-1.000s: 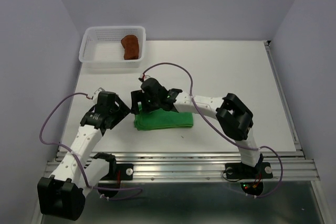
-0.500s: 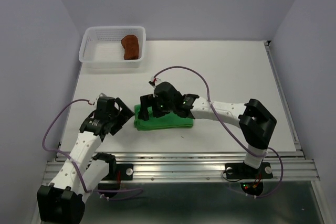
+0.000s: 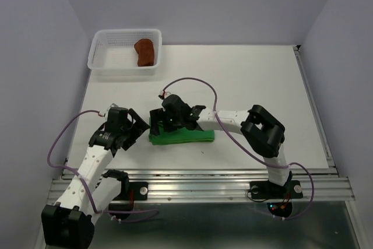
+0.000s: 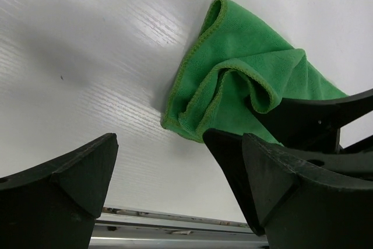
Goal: Roll the towels
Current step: Fold the towel
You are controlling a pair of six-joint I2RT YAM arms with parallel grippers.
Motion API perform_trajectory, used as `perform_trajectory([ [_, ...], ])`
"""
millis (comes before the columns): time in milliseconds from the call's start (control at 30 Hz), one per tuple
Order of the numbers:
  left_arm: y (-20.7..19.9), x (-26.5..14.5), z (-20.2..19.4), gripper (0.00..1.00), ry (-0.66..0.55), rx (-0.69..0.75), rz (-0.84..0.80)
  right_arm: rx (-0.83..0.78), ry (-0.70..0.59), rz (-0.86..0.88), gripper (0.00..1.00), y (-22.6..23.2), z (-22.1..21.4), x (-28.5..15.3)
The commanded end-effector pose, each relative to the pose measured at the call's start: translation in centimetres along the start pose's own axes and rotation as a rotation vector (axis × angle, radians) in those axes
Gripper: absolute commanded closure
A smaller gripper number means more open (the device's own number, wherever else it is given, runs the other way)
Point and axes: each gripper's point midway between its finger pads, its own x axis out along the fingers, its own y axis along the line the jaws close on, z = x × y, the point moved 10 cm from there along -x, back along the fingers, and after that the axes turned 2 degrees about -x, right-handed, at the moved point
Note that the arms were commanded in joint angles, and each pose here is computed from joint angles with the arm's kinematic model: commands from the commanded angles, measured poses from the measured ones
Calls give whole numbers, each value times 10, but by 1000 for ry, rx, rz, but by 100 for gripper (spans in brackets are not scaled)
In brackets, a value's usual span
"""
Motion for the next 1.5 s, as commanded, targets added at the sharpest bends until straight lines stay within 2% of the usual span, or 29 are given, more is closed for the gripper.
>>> perform_trajectory([
  [0,-3,-2,2,1,-9,20,-16,-50,-117,34,0,19,31,8],
  [133,-3,-2,1,1,-5,20,-17,-83,-151,37,0,29,51,19],
  [400,-3,-1,1,1,4,22,-16,-136,-139,29,0,33,63,41],
  [500,-4,-3,1,1,4,22,-21,-143,-155,29,0,38,69,29],
  [667,-16,-13,5,1,9,39,-98,-109,-223,51,0,35,88,-33],
  [800,-38,-15,5,1,-1,52,-179,-87,-248,-18,0,10,73,-75],
  [833,-44,-14,5,1,-2,58,-192,-75,-213,-55,0,-6,56,-76],
  [867,-56,-10,4,1,2,75,-203,-68,-245,-64,0,-6,55,-92],
  [1000,-88,6,8,1,15,120,-206,21,-222,-152,0,-50,33,-106],
  [1067,-107,10,9,1,4,139,-230,60,-237,-171,0,-71,34,-109],
  [1167,-118,39,4,1,36,164,-197,78,-213,-148,0,-95,29,-106],
  [1300,-118,67,-2,1,71,180,-175,2,-177,-136,0,-108,30,-92],
  [1467,-118,95,1,1,38,193,-73,47,-116,-193,0,-131,20,-72],
])
